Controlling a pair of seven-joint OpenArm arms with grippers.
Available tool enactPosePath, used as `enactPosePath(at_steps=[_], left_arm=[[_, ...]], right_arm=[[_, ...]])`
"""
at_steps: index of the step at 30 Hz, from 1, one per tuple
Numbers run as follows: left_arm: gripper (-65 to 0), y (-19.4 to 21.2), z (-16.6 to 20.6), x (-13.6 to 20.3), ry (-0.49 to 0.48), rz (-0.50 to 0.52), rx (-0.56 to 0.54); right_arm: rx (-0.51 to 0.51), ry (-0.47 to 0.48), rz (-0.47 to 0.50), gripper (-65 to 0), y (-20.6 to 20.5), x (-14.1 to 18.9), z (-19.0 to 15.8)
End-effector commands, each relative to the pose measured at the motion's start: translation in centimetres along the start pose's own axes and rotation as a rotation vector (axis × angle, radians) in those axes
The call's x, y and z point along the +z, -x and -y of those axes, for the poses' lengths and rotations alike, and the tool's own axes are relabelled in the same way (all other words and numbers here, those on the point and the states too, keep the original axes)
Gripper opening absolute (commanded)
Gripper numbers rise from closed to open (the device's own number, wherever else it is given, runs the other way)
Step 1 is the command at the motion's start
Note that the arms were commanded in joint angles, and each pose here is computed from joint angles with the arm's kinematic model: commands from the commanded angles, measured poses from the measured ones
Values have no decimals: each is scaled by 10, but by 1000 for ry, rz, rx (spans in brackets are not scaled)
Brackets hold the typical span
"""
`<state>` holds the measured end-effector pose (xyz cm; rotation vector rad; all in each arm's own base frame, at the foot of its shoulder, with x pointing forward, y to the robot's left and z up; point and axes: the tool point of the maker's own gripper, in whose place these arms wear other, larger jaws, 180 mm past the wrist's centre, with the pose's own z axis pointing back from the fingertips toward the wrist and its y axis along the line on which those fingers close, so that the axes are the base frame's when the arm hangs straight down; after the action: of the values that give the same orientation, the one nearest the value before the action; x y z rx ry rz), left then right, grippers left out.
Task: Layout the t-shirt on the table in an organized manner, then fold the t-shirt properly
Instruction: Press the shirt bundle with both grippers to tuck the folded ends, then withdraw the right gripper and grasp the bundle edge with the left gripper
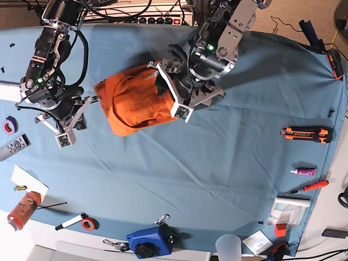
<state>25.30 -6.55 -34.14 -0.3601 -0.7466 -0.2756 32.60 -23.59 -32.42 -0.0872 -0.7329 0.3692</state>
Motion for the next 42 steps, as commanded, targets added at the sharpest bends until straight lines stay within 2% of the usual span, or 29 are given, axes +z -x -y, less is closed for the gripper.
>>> enactPosePath(at_steps=[1,5,9,14,17,21,23,24,27,31,36,42], left_arm=[[-264,-14,2,2,1,49,25],[-264,0,2,-12,30,-7,121],[-264,22,11,-32,119,-89,279],[-269,35,23,-43,256,-143,410],[-335,38,28,-46,301,-160,459],[-507,38,37,-49,338,-174,494],[-627,36,36,-50,336,-167,490],[-650,36,34,-51,326,-166,479],[-650,42,28,-51,293,-201,430],[-650,46,20,-41,327,-243,365],[-650,46,-26,-25,283,-223,290],[-650,61,-80,-1,282,-262,121]], right_arm=[[8,43,43,-650,-14,6,12],[-7,125,-1,-650,-6,7,27],[-8,129,-6,-650,-5,7,28],[-9,127,-11,-650,-3,7,27],[-9,127,-14,-650,-2,7,27],[-10,125,-13,-650,-3,6,27],[-10,126,-13,-650,-3,7,27],[-9,126,-11,-650,-3,7,27],[8,144,7,-650,-7,10,35],[10,221,33,-650,-13,20,63],[26,285,17,-650,-12,32,87],[33,290,15,-650,-12,33,90]])
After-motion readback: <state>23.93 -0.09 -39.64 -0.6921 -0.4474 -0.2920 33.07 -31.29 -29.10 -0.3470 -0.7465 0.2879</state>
